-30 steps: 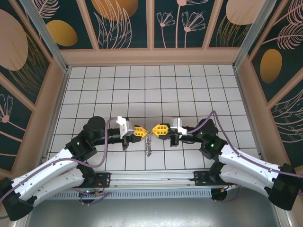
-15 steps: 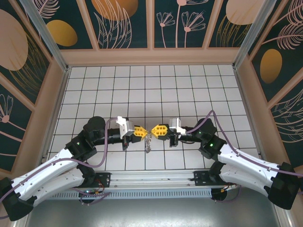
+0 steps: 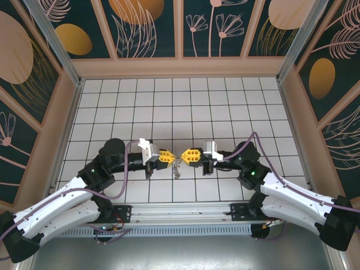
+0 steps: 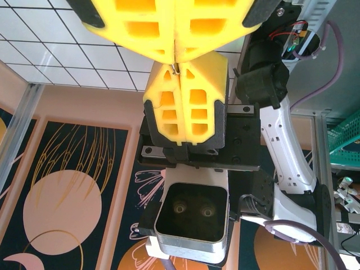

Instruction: Put the keys on the keyring

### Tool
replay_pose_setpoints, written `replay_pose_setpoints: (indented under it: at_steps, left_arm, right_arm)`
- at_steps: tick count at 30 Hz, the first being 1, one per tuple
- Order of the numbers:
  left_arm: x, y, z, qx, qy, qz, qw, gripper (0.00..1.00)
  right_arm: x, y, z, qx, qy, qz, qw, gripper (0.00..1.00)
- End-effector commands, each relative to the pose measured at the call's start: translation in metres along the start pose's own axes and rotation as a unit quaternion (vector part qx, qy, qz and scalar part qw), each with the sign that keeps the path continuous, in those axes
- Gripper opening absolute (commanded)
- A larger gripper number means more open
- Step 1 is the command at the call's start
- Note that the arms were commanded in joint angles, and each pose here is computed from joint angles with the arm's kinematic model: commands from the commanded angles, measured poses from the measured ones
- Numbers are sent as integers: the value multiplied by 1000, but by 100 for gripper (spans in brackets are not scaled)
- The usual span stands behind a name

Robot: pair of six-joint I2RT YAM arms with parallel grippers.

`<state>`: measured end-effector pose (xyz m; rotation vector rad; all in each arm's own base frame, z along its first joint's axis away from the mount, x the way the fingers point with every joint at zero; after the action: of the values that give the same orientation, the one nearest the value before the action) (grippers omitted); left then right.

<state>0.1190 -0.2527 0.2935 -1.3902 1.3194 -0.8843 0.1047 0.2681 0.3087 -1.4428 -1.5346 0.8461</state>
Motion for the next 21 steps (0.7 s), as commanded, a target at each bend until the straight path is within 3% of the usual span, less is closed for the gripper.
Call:
replay_pose_setpoints:
  at_steps: [1,21]
  left_arm:
    - [-2,-18,-7,26,12,-25,999,0]
    - [-3,-18,-8,27,14,-26,999,0]
  right_arm:
    - [2,-8,1,-5,-6,-13,1000,0]
    - [-1,-8,-1,-4,6,-18,1000,0]
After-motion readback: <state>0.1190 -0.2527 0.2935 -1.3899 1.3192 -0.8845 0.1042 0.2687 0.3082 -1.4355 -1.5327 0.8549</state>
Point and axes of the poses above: each hand's point on the last joint's axis, 136 mm out from that joint toward the fingers, its own x axis out along the fingers, its own z axis along the line the jaws close on, y = z × x, the point moved 3 cm from there along -x, back along the fingers, and after that the axes turned 14 degrees about -x, right-handed, at the moved point
